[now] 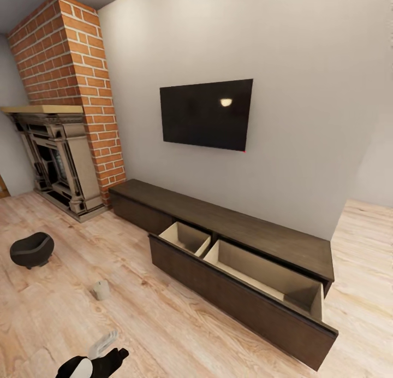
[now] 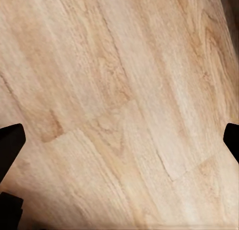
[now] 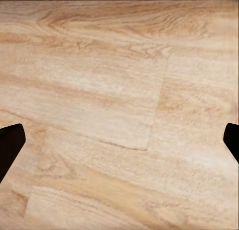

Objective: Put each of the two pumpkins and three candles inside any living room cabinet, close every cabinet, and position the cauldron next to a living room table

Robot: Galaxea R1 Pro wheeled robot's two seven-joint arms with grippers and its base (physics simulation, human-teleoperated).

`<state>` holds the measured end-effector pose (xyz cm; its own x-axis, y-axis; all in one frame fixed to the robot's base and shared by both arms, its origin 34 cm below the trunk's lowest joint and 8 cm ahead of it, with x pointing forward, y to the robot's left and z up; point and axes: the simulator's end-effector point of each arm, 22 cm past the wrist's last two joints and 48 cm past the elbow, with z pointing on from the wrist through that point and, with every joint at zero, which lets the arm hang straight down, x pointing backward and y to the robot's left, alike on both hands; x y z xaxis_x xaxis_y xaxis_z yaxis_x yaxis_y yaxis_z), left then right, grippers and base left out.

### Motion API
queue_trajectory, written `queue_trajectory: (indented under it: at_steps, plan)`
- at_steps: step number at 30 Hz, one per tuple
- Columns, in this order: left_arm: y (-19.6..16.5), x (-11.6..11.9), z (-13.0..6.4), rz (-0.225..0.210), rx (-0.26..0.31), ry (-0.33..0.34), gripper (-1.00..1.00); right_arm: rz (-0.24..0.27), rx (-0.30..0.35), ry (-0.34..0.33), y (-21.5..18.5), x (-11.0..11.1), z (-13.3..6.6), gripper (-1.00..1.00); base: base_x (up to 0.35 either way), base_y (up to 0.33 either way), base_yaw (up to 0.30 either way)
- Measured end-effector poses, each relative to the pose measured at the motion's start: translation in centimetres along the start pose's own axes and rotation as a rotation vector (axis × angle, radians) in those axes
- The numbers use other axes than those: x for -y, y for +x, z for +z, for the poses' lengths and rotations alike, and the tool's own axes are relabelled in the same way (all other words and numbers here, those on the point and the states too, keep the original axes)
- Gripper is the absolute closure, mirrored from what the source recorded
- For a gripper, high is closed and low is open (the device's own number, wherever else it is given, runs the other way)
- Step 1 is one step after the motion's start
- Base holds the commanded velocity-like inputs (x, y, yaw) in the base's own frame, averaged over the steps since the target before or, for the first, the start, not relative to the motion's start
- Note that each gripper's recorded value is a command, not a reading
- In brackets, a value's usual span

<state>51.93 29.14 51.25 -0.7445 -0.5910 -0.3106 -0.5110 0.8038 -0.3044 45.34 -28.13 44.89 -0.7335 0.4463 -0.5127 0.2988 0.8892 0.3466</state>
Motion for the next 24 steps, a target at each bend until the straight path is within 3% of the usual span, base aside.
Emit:
queue_trajectory:
  at_steps: [5, 10, 15, 24]
  plan:
    - [0.01, 0.02, -0.01, 0.000, 0.000, 0.000, -1.00, -0.001, -0.001, 0.004, 0.06, 0.00, 0.00, -1.00, 0.059, -0.251, 0.000]
    - [-0.02, -0.02, -0.05, 0.002, 0.001, -0.001, -1.00, -0.003, -0.003, -0.001, 0.28, -0.43, 0.05, -1.00, 0.280, -0.066, 0.000]
    - [-0.02, -0.02, -0.05, 0.002, 0.001, -0.001, -1.00, -0.052, -0.017, -0.011, 0.73, -0.85, 0.09, -1.00, 0.335, 0.060, 0.000]
    - [0.03, -0.05, -0.02, 0.001, -0.001, -0.001, -1.00, -0.062, -0.022, -0.012, 0.85, -0.91, 0.11, -1.00, 0.262, 0.152, 0.000]
